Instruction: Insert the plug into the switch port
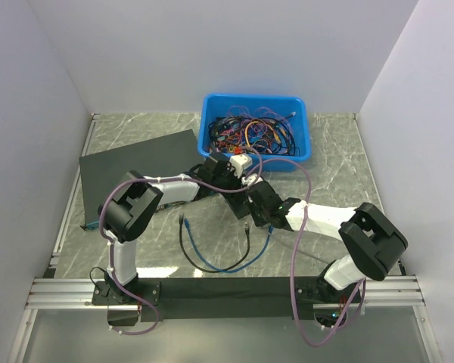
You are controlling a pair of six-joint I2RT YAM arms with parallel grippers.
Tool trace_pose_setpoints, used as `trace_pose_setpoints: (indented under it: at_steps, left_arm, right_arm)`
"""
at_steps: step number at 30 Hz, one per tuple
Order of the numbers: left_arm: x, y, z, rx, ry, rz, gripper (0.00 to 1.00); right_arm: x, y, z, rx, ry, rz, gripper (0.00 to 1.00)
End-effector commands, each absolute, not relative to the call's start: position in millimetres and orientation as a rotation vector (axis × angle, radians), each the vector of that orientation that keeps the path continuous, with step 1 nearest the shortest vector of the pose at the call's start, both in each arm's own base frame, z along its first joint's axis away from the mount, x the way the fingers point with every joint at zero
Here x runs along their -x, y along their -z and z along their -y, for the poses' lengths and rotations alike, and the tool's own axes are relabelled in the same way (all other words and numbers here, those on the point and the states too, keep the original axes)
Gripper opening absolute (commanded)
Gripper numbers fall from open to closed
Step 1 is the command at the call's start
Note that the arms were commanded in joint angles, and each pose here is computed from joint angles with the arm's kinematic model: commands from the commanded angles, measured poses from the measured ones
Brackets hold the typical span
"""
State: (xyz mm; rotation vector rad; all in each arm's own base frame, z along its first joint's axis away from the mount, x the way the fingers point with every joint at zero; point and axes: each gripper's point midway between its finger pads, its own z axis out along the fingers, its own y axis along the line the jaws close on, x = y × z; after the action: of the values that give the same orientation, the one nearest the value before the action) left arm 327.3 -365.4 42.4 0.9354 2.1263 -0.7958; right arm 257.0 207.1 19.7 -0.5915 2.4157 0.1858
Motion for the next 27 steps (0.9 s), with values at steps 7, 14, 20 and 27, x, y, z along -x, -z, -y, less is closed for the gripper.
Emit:
trace_pose_setpoints:
  at_steps: [7, 14, 20, 27]
  left_arm:
    - [-133.1, 0.0, 387.2, -1.334, 1.436, -2.469, 0.50]
    - [-127.1, 13.4, 379.7, -1.304, 1.423, -2.515, 0.55]
    - [-137.2, 13.3, 375.6, -1.236, 1.294, -2.580, 0.59]
    - [-167.3, 14.3, 365.4, -1.080, 0.993, -2.650, 0.70]
  right_arm:
    - [-364.3, -230.7, -290.6, 0.251, -0.560, -1.586, 0.00]
    - [-365.8, -232.5, -300.4, 0.262, -0.590, -1.614, 0.00]
    - [-364.4, -212.6, -300.8, 0.273, -0.575, -1.681, 0.00]
    - [-346.2, -174.8, -288.3, 0.266, -0.553, -1.772, 0.00]
